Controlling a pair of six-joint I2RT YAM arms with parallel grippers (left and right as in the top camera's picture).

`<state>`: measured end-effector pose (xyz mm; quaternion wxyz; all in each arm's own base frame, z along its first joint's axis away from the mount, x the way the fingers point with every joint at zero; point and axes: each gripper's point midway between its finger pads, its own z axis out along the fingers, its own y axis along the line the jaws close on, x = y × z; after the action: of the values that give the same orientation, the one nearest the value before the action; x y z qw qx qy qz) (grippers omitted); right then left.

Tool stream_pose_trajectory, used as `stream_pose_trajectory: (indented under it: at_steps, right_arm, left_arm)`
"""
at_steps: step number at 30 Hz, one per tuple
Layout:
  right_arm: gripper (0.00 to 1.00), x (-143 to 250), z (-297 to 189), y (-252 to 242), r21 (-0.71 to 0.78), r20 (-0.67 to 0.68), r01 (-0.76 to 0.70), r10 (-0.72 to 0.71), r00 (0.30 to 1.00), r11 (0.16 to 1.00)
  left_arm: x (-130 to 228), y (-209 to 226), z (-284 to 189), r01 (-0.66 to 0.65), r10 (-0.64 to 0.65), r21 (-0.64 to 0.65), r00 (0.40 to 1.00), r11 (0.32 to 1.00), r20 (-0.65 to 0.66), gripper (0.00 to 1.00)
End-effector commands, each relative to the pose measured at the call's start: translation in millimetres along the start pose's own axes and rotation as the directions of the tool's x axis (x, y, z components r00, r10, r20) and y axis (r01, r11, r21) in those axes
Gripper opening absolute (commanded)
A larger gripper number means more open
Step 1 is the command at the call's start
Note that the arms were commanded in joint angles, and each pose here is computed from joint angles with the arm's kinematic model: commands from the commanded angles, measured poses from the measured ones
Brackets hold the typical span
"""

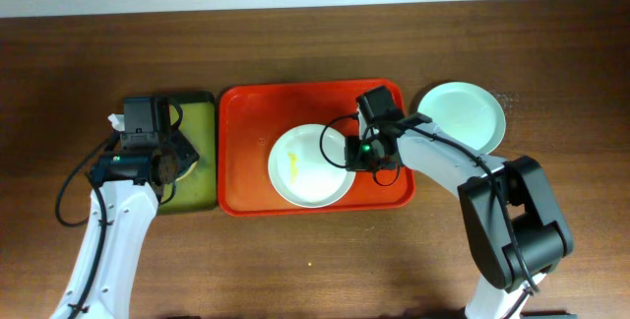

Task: Clean dirty plates on tray and stack at the side
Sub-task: 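Bring the sponge in the left gripper over the last white plate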

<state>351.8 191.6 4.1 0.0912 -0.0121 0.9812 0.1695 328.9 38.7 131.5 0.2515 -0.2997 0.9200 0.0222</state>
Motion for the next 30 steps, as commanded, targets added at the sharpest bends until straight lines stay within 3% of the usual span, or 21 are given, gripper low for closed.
stream_pose_trajectory:
  at_steps: [1,11,17,20,22,27,30]
  right_arm:
    - [0.04,11.9,15.8,-3.7,0.018,-0.021,-0.035,0.035,0.999,0.999]
    - [0.04,9.8,15.9,-4.3,0.022,-0.012,-0.029,0.029,1.0,0.999]
    - [0.04,8.8,15.8,-6.8,0.036,-0.006,-0.029,0.029,1.0,0.999]
    - [0.04,8.8,15.8,-7.2,0.039,-0.005,-0.029,0.029,1.0,0.999]
    - [0.04,10.2,15.7,-7.9,0.042,-0.011,-0.03,0.031,0.999,0.999]
    - [0.04,10.2,15.7,-7.8,0.041,-0.011,-0.03,0.031,0.999,0.999]
    - [0.04,9.3,15.8,-7.3,0.039,-0.007,-0.03,0.03,1.0,0.999]
  left_arm:
    - [8.2,2.2,9.2,-0.005,0.005,-0.01,0.999,1.0,-0.033,0.0]
    - [7.1,1.7,95.7,-0.042,0.036,-0.121,0.998,0.992,-0.051,0.0]
    - [33.9,9.1,139.4,-0.078,0.054,-0.171,0.988,0.982,-0.144,0.0]
    - [34.6,8.1,146.1,-0.151,0.127,-0.159,0.98,0.976,-0.154,0.0]
    - [24.0,3.1,138.6,-0.229,0.208,-0.139,0.967,0.963,-0.148,0.0]
    - [-31.1,-16.2,67.8,-0.191,0.191,-0.087,0.982,0.978,-0.008,0.0]
    - [-47.3,-42.4,4.3,-0.171,0.162,0.104,0.982,0.98,0.093,0.0]
